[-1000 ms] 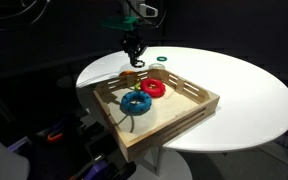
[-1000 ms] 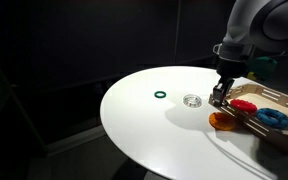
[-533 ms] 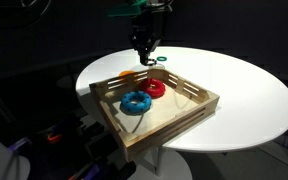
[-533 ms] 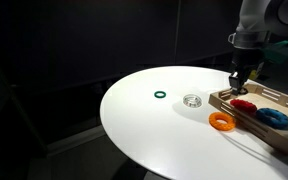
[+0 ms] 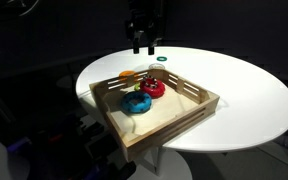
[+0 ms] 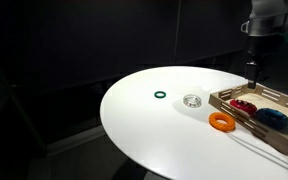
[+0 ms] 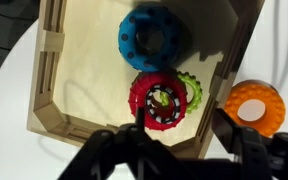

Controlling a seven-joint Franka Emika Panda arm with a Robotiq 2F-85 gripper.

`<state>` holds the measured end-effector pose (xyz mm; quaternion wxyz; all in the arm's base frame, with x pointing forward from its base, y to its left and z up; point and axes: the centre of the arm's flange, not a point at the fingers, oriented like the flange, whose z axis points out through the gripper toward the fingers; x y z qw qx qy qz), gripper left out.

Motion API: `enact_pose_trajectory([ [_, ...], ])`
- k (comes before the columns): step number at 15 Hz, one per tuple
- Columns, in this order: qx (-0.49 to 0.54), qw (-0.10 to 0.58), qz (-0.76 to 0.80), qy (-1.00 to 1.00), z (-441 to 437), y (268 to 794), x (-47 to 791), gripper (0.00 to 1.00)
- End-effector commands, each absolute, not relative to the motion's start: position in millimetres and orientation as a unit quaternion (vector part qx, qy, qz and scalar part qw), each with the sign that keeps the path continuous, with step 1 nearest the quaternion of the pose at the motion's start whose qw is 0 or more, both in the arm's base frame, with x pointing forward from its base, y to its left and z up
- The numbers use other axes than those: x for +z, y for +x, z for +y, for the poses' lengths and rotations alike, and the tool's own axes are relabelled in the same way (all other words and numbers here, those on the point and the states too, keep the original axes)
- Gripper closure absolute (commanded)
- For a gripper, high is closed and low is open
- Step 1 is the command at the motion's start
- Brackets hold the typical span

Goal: Put the striped black and white ring in the crate

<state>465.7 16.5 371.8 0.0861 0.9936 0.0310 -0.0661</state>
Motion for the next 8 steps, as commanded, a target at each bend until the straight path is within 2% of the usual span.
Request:
enact_pose_trajectory([
  [1,-0.072,0.095,0.046,0.992,9,458,401,0.0],
  [8,-0.068,0.09,0.044,0.993,13,452,405,0.0],
])
